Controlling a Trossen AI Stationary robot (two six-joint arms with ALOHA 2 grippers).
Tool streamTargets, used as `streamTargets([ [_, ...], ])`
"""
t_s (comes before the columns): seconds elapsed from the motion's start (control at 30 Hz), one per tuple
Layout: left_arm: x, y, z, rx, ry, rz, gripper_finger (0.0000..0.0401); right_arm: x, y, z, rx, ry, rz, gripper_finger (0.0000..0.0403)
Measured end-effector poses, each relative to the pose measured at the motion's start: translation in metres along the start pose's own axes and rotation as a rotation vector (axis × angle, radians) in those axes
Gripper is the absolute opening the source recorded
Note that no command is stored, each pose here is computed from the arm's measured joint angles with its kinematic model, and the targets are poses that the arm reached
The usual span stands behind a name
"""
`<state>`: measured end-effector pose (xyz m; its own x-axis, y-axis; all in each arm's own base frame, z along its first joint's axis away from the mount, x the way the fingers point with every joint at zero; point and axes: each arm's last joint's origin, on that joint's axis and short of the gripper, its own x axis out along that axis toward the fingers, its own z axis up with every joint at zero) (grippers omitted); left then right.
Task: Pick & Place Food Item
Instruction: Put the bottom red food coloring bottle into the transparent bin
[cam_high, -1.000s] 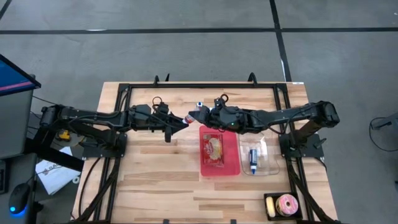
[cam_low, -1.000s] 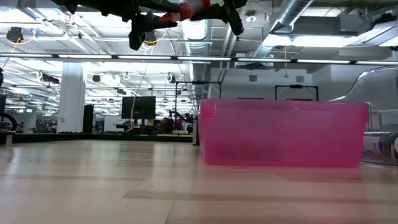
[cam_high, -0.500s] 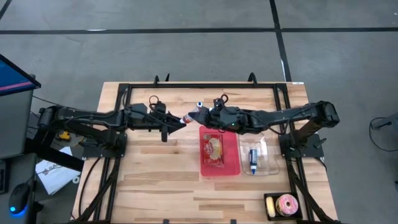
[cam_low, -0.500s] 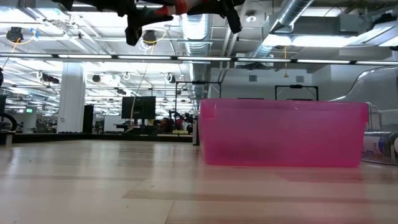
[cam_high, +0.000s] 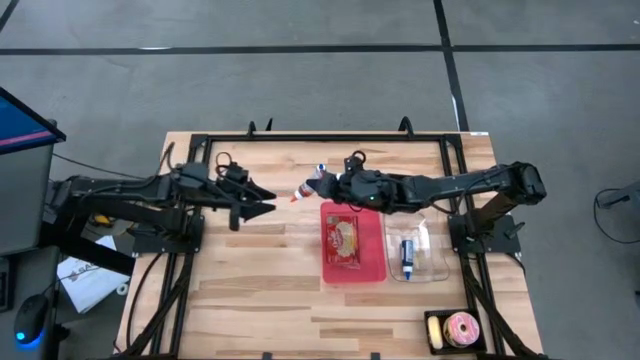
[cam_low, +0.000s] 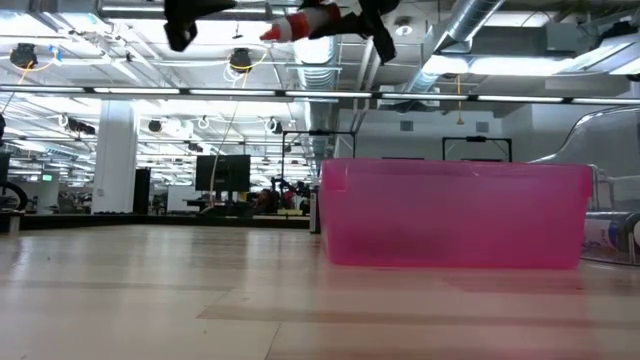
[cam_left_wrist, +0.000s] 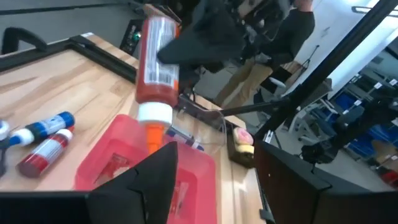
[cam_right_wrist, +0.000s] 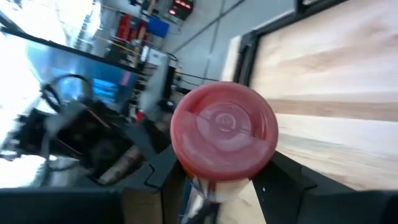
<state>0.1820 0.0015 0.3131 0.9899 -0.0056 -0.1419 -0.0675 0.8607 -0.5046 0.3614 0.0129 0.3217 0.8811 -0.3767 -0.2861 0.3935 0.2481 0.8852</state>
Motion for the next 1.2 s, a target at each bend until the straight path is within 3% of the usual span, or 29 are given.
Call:
streamTargets([
  [0.2,-0.023,-0.001,0.001,0.002,0.007,0.013,0.0194,-0.006,-0.017,-0.012,-0.066,0.077,-0.17,0.015],
  [0.4,-0.038,0.0,0.0,0.002,0.013,0.018,0.0181,-0.031,-0.036,-0.044,-0.12,0.215,-0.392,0.0144],
  [0.7,-0.042,0.001,-0.001,0.033,0.026,0.034,0.0178,-0.117,-0.045,-0.076,-0.076,0.266,-0.635,0.0144],
  [0.87,-0.039,0.002,-0.002,0.057,0.022,0.062,0.0178,-0.178,-0.053,-0.075,-0.033,0.214,-0.766,0.0144],
  [0.93,-0.038,0.003,-0.003,0.062,0.027,0.072,0.0178,-0.193,-0.056,-0.072,-0.075,0.229,-0.819,0.0144],
  [1.2,-0.029,0.004,-0.004,0.085,0.037,0.1,0.0178,-0.197,-0.066,-0.05,-0.244,0.18,-0.995,0.0145],
])
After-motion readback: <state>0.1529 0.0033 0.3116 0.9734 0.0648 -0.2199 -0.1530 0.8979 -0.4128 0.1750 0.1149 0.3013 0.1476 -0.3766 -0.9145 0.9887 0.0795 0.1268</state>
